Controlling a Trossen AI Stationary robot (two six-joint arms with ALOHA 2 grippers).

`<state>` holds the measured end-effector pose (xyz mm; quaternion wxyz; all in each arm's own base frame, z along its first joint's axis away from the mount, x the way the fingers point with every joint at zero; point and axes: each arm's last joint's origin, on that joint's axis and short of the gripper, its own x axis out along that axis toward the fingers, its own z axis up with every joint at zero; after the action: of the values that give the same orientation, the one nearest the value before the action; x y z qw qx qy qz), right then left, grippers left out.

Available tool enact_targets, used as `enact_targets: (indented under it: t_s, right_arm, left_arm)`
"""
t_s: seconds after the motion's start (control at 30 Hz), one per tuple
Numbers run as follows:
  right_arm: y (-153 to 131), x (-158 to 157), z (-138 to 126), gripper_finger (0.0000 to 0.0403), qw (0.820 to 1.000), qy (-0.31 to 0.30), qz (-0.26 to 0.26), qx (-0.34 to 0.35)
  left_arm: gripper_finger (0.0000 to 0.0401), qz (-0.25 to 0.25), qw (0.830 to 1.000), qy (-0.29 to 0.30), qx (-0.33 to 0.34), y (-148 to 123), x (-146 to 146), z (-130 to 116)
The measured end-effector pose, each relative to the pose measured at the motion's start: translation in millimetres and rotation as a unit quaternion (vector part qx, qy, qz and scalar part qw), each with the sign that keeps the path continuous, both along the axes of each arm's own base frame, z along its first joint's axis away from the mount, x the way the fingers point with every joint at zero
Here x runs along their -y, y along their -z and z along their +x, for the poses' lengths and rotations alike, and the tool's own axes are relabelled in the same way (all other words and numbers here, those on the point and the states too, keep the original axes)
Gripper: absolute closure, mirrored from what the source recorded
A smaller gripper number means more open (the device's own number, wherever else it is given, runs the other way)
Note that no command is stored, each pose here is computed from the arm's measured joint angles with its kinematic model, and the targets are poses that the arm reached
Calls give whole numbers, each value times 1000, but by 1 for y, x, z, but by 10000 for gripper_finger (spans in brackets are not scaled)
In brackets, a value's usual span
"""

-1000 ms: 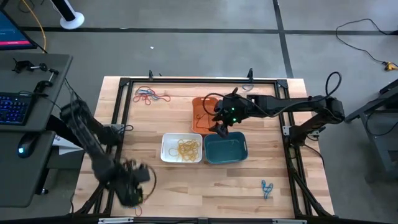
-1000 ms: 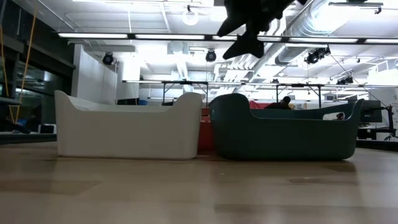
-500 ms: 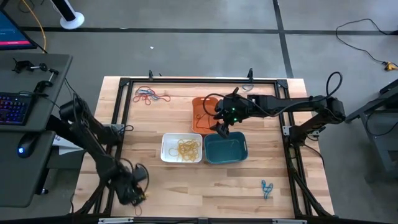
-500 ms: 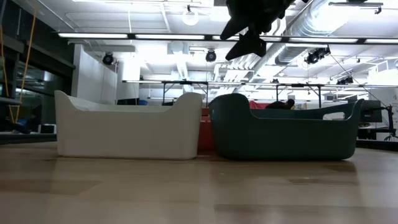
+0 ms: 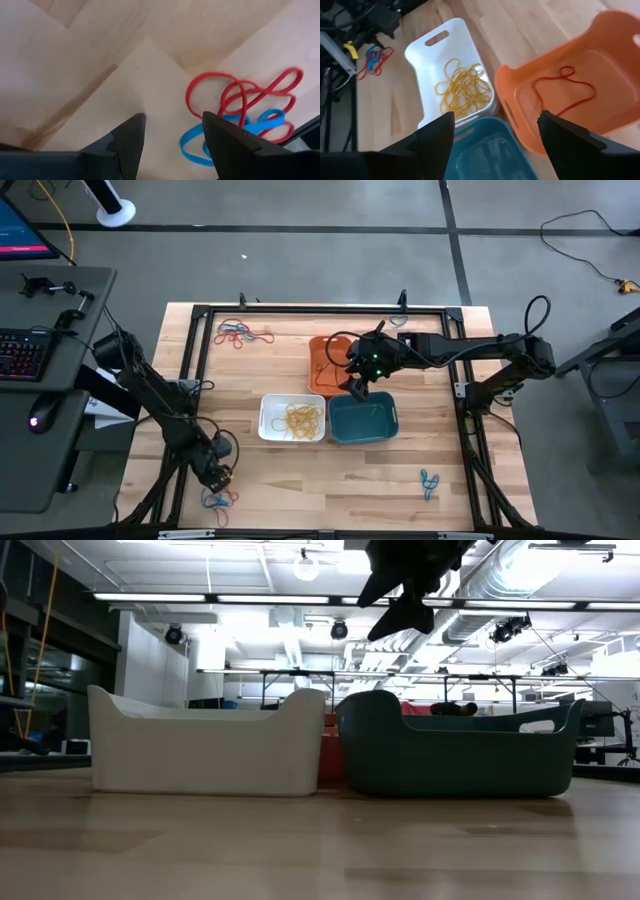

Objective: Sort rubber bands into baskets
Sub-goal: Put the red rubber band into the orange bin

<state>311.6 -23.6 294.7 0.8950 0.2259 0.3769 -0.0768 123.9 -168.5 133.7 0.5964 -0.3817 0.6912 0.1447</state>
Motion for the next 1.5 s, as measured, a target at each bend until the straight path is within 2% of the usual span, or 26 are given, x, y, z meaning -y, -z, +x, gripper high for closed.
enact_targets:
  t_s: [0.23, 0.33, 0.43, 0.67, 0.73, 0.83, 1.0, 1.1, 1.23, 1.4, 1.5]
  right_arm:
    - [0, 1, 0, 128, 1000, 14, -13, -1]
    - [0, 2, 0, 128, 1000, 22, -22, -2]
    - [0, 2, 0, 128, 999, 23, -23, -2]
    - [0, 2, 0, 128, 999, 23, -22, -2]
    - [0, 2, 0, 128, 999, 23, -22, -2]
    - [0, 2, 0, 128, 999, 23, -22, -2]
    - [0, 2, 0, 128, 999, 27, -28, -3]
    - [0, 2, 0, 128, 999, 29, -29, -3]
    - [0, 2, 0, 128, 999, 29, -29, -3]
    - [0, 2, 0, 128, 999, 29, -29, -3]
    - [0, 2, 0, 128, 999, 29, -29, -3]
  left_arm:
    - [208, 3, 1000, -13, 28, -2, 2, 4]
    - [208, 18, 996, -55, 62, -4, 3, 9]
    - [208, 36, 994, -92, 51, -1, 2, 9]
    - [208, 47, 994, -88, 33, 0, 5, 8]
    - [208, 55, 995, -74, 31, -4, 6, 9]
    - [208, 96, 995, -40, 11, -11, 4, 7]
    - [208, 115, 993, -5, 15, -17, 4, 7]
    - [208, 84, 995, 15, 46, -20, 11, 11]
    - [208, 71, 994, 36, 70, -20, 16, 11]
    - [208, 98, 992, 61, 49, -15, 17, 2]
    - [208, 93, 992, 74, 53, -12, 21, 2]
